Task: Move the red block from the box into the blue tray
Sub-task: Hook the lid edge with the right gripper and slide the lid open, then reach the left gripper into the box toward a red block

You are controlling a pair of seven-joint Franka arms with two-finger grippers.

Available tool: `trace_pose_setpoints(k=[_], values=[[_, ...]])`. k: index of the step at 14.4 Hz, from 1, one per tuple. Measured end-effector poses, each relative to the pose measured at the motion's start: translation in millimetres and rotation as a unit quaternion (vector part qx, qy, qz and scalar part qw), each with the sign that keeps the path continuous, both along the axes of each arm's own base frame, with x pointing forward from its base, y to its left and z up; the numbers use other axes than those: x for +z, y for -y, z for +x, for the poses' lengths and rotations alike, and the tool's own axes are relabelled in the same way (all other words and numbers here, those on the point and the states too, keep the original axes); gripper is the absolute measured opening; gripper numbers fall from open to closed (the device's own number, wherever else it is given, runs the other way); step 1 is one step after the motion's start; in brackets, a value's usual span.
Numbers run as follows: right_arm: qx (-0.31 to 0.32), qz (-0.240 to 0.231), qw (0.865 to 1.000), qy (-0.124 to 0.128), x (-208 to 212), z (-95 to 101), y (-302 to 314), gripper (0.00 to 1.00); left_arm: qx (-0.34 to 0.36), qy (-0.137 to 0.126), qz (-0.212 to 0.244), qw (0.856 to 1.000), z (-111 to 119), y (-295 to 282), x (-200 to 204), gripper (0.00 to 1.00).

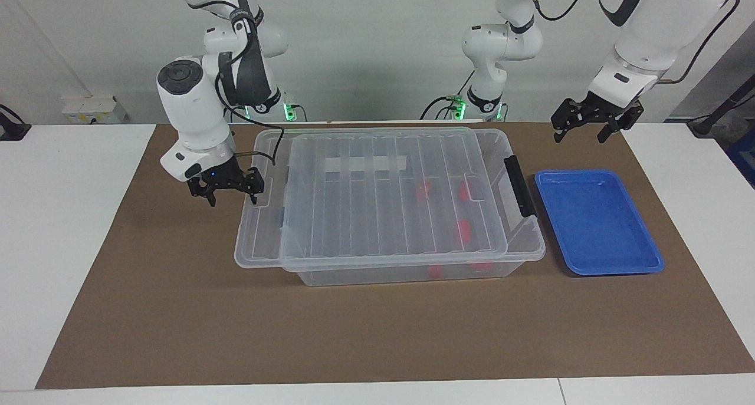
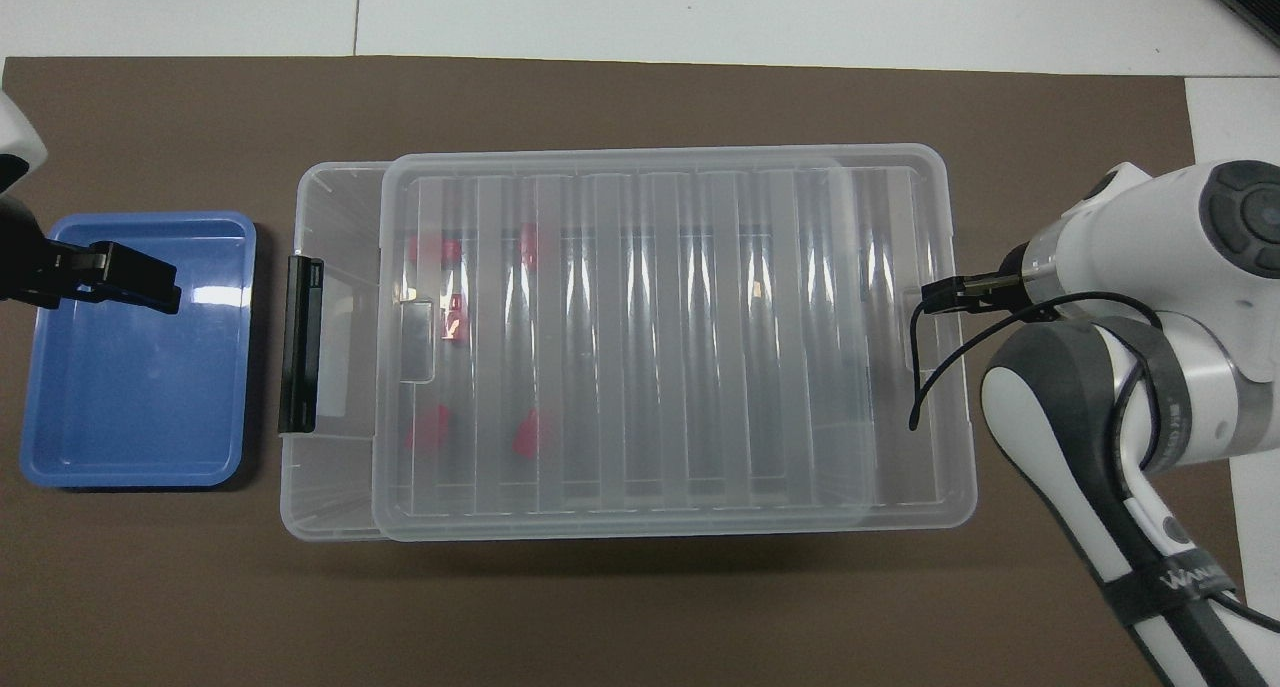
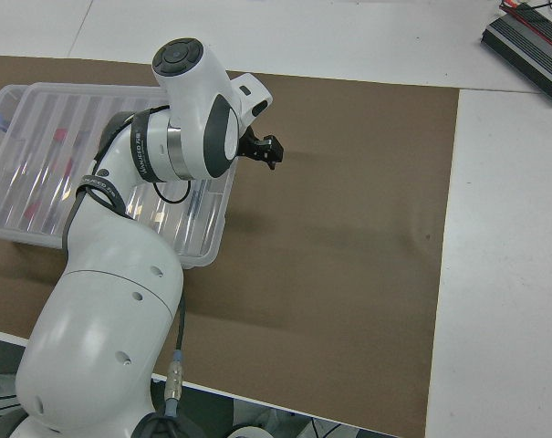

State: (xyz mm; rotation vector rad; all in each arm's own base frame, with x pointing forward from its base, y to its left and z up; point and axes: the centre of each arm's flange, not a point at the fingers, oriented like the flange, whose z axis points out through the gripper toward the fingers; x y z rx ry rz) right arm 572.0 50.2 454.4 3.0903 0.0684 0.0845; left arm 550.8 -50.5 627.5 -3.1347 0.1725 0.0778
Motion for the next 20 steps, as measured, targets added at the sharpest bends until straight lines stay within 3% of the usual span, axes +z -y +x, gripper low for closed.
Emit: trace_pose_setpoints(k=[7,12,20], values=[[-0.019,-0.004,1.0,-0.015,0,-2.8,25,1.0,-0.001,-0.011,0.001,1.0,-12,10,-8,1.0],[-0.033,-0.006,0.999,-0.021,3,-5.5,42,1.0,0.137,0.042,-0.006,0.99,-19,68,-34,1.0],[-0.053,-0.009,0.998,-0.028,4,-8.1,77,1.0,0.161,0.088,-0.028,0.983,-36,92,-90,1.0]])
